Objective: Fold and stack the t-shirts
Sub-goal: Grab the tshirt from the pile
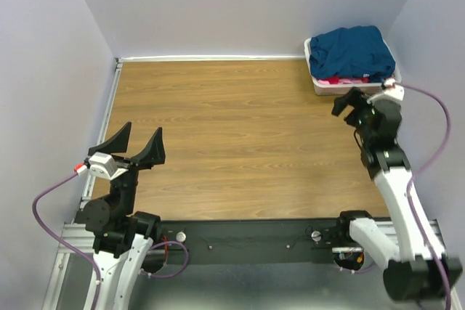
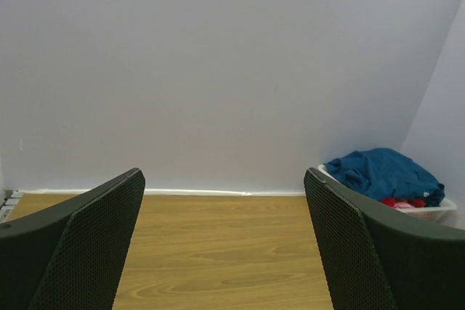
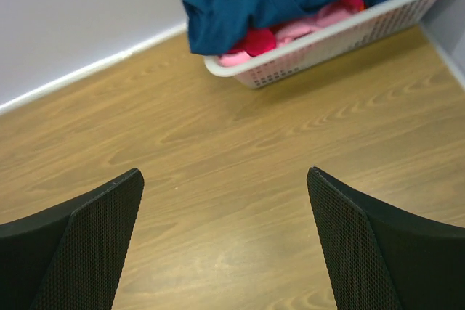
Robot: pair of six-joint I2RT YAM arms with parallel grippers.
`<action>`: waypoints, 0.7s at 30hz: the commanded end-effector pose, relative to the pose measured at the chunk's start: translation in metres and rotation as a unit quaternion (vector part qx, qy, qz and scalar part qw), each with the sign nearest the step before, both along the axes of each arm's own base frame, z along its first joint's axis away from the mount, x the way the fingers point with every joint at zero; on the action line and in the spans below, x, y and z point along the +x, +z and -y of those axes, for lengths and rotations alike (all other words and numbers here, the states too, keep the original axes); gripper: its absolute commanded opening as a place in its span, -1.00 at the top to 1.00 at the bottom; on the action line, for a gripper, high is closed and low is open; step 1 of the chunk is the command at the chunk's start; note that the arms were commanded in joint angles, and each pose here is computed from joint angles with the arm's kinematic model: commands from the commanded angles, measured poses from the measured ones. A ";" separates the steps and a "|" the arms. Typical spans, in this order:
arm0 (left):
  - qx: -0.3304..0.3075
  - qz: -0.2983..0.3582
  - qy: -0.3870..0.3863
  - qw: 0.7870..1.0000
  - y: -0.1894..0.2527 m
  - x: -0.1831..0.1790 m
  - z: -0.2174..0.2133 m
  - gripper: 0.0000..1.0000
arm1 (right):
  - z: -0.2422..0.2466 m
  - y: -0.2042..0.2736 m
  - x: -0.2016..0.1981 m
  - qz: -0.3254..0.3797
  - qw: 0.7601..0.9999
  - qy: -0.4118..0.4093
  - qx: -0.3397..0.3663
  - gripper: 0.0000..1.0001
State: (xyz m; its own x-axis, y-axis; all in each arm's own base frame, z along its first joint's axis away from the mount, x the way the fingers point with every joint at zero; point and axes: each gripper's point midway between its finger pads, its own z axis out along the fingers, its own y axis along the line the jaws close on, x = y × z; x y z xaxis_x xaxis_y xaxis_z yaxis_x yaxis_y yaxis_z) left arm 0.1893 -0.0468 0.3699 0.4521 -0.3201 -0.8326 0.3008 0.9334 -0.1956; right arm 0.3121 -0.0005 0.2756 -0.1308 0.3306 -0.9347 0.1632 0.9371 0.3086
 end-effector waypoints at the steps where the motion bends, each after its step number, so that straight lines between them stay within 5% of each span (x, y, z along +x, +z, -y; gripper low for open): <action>1: -0.016 -0.002 0.005 1.000 -0.002 -0.001 -0.003 -0.97 | 0.015 -0.004 0.050 -0.038 0.996 -0.065 0.038 -1.00; 4: -0.020 -0.002 0.009 1.000 -0.002 -0.002 -0.006 -0.97 | 0.029 -0.036 0.092 -0.093 0.988 -0.121 0.039 -1.00; 8: -0.023 -0.002 0.011 1.000 -0.003 -0.003 -0.007 -0.97 | 0.058 -0.024 0.151 -0.085 0.976 -0.198 0.031 -1.00; 15: -0.022 -0.006 0.008 1.000 -0.007 0.001 -0.005 -0.97 | 0.086 -0.043 0.239 -0.089 0.969 -0.227 0.041 -0.99; 21: -0.013 -0.027 0.009 1.000 -0.014 0.013 -0.002 -0.97 | 0.100 -0.075 0.278 -0.100 0.963 -0.245 0.044 -0.47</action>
